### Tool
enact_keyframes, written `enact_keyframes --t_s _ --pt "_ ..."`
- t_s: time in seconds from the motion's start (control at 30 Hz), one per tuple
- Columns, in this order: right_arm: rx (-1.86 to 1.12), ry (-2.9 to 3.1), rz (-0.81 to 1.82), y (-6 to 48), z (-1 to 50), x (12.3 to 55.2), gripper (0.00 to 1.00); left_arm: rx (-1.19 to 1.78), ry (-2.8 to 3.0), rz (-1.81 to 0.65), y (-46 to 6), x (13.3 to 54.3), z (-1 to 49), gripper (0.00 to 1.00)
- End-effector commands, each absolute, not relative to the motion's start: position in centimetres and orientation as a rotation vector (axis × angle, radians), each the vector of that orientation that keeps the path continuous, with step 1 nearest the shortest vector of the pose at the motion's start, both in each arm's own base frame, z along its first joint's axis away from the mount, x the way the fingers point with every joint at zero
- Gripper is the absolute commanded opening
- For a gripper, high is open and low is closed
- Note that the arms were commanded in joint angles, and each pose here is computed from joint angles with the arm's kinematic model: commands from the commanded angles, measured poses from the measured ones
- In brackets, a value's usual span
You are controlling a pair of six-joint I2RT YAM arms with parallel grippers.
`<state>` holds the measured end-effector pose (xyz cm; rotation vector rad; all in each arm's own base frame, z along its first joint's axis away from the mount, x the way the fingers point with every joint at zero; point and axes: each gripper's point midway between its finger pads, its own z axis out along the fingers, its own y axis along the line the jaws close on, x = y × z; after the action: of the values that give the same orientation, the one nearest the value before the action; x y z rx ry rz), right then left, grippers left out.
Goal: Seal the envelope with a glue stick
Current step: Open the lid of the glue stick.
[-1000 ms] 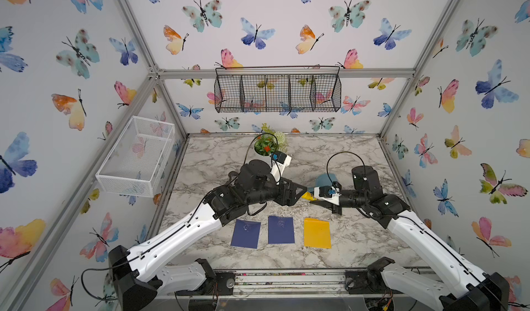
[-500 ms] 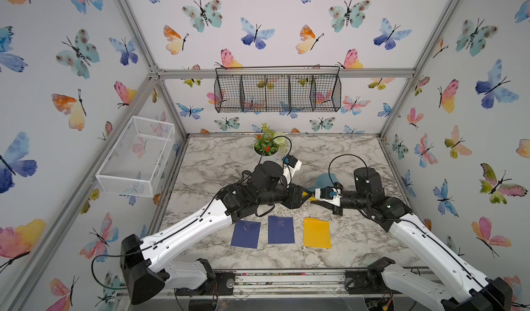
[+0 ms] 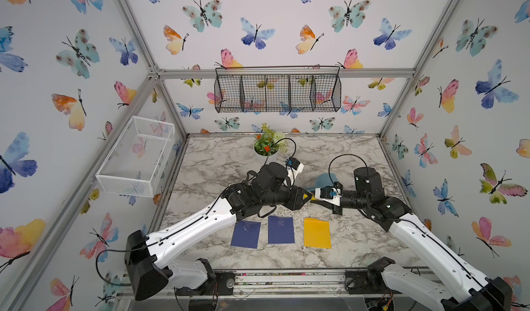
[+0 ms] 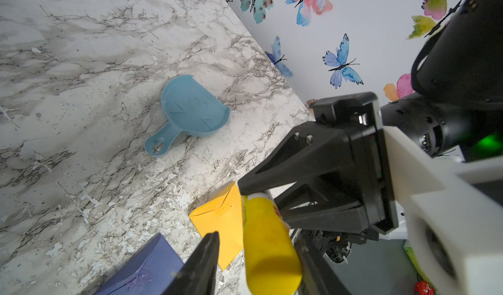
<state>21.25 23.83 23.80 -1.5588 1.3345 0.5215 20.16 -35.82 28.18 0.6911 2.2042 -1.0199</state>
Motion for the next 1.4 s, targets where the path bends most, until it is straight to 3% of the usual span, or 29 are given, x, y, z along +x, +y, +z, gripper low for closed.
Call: enact_keyframes --t_s 0.0,0.57,0.7,0.8,1.03,1.37 --pt "-1.557 1.315 0.553 24.2 23.9 20.9 0.02 0.714 2.198 -0.99 -36.0 20.2 28.3 0.45" --pt "-1.547 1.317 0.56 24.2 23.8 20.8 0.03 0.717 2.183 -0.975 -35.9 20.3 28.7 0.14" --pt "-1.507 1.337 0.557 24.1 24.4 21.2 0.41 0.701 2.161 -0.961 -35.4 20.5 29.5 0.11" --pt "-1.426 1.365 0.558 24.0 26.0 21.7 0.56 0.678 2.132 -0.95 -34.7 20.6 30.4 0.09" --pt "-1.297 1.366 0.621 24.0 30.8 21.6 0.61 0.613 2.03 -0.957 -32.2 20.8 34.3 0.08" --pt "-1.062 1.199 0.8 24.1 41.7 20.2 0.63 0.578 1.795 -1.149 -28.5 20.5 41.8 0.08"
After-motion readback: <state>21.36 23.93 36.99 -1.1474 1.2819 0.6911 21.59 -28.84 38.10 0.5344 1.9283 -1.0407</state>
